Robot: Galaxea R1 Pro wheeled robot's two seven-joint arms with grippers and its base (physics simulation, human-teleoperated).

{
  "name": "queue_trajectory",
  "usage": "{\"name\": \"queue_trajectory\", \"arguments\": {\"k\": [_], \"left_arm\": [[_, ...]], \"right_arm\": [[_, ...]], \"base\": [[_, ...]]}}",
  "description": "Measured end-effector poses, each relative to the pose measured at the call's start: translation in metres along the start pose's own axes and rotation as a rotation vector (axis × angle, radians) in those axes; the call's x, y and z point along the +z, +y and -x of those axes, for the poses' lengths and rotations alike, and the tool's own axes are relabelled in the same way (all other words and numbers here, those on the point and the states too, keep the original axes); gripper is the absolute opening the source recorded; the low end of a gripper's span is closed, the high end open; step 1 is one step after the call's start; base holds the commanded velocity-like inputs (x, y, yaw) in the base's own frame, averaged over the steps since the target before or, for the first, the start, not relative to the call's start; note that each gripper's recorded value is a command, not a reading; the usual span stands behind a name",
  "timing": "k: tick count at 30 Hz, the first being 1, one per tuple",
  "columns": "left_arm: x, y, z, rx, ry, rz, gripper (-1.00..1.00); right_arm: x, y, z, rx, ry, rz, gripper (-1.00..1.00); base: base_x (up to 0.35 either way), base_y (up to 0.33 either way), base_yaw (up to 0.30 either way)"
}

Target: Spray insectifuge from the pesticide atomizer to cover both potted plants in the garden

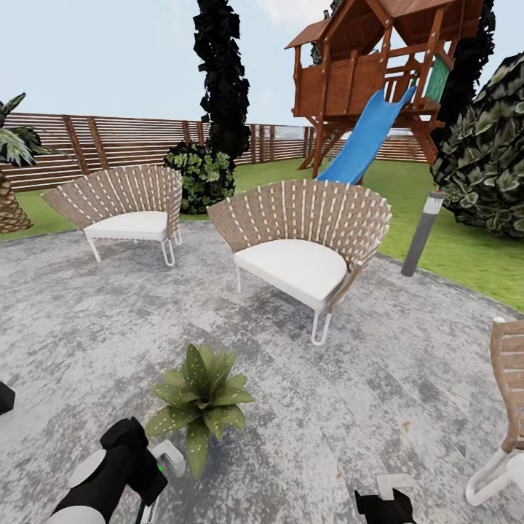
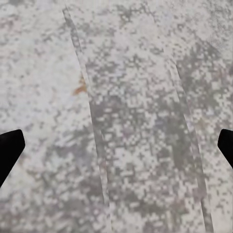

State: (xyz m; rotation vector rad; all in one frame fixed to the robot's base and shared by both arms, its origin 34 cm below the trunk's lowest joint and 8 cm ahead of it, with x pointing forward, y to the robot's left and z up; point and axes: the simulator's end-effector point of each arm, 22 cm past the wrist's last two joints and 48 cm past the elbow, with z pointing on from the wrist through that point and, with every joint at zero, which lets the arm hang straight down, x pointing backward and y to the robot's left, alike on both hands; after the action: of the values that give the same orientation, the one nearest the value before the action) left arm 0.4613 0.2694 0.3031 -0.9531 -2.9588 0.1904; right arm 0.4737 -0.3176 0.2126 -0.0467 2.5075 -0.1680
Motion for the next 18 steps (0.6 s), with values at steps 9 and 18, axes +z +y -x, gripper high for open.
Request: {"name": "queue_trajectory", "arguments": {"k": [9,18], "left_arm": [[-0.002,0.016,0.011,-0.007,-0.027,0.097,-1.00],[-0.003,0.001,0.029,-0.038,-0.095,0.040,-1.00]], "right_arm": [[0.000,0.000,0.000,0.000,0.001,0.000,1.00],[0.000,0.000,0.000,0.000,0.001,-0.001,1.00]], "base": [[-0.077,0.000,0.001],[-0.001,0.000,0.000]]}}
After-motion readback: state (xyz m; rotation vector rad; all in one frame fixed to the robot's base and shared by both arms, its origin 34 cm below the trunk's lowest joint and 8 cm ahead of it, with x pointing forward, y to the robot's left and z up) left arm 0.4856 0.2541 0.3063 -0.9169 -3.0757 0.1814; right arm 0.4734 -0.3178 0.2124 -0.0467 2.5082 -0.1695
